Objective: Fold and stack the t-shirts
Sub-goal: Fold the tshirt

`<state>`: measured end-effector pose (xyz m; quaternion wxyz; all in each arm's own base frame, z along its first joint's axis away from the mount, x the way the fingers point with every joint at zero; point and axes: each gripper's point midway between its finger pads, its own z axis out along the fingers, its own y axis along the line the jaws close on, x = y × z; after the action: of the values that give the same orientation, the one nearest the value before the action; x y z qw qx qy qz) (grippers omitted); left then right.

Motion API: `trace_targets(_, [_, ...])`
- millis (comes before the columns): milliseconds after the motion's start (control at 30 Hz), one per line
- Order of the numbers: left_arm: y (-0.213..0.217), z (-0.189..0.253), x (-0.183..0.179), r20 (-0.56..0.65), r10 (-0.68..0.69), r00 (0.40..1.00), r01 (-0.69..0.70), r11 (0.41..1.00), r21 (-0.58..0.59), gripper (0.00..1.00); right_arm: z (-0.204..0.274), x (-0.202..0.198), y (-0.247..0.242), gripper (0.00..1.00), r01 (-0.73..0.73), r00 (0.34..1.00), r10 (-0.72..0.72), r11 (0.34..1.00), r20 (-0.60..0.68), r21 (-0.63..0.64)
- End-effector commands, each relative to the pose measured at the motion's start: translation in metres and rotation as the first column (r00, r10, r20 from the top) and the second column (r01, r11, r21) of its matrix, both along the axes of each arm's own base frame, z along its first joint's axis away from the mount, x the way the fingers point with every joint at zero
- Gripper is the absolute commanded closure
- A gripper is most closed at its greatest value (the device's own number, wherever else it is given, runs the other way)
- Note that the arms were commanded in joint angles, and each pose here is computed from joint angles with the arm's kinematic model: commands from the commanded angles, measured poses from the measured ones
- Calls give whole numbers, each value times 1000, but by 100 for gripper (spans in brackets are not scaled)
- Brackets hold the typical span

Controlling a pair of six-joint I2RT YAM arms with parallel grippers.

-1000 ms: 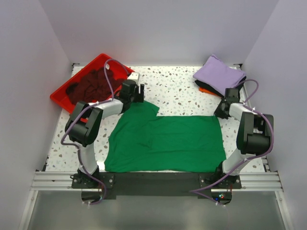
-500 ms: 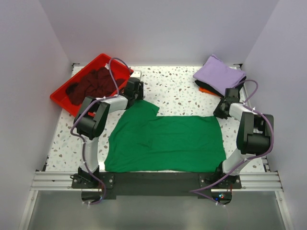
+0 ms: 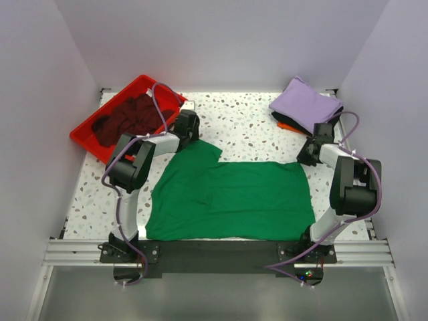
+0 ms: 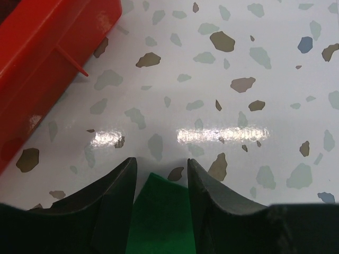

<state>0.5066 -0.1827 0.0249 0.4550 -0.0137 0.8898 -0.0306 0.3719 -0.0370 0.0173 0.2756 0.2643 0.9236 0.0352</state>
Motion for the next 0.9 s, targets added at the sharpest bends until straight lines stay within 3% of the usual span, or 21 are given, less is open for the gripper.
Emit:
trace_targets(0, [4, 5, 6, 20, 35, 999, -35, 999, -20, 53, 2, -1, 5, 100, -18, 1000, 18, 1000, -3, 20])
trace_targets(167, [2, 3, -1, 14, 23, 1000, -23, 999, -42, 55, 2, -1, 5, 100, -18, 1000, 18, 1000, -5, 20])
trace_targets(333, [1, -2, -3, -1, 15, 1000, -15, 999, -44, 79, 3, -1, 6, 100, -21, 1000, 21, 999, -1, 24])
trace_targets(367, [0, -3, -3, -4, 13, 1000, -13, 999, -47, 88, 2, -1, 5, 100, -18, 1000, 18, 1000, -3, 23])
trace_targets(467, [0, -5, -5, -13, 10, 1000, -11, 999, -47, 100, 4, 0, 6, 100, -19, 1000, 19, 999, 2, 26])
trace_targets(867, [-12, 34, 27, 83, -25, 996, 30, 998, -53, 100, 22, 24, 4, 100, -15, 999, 13, 999, 48, 31])
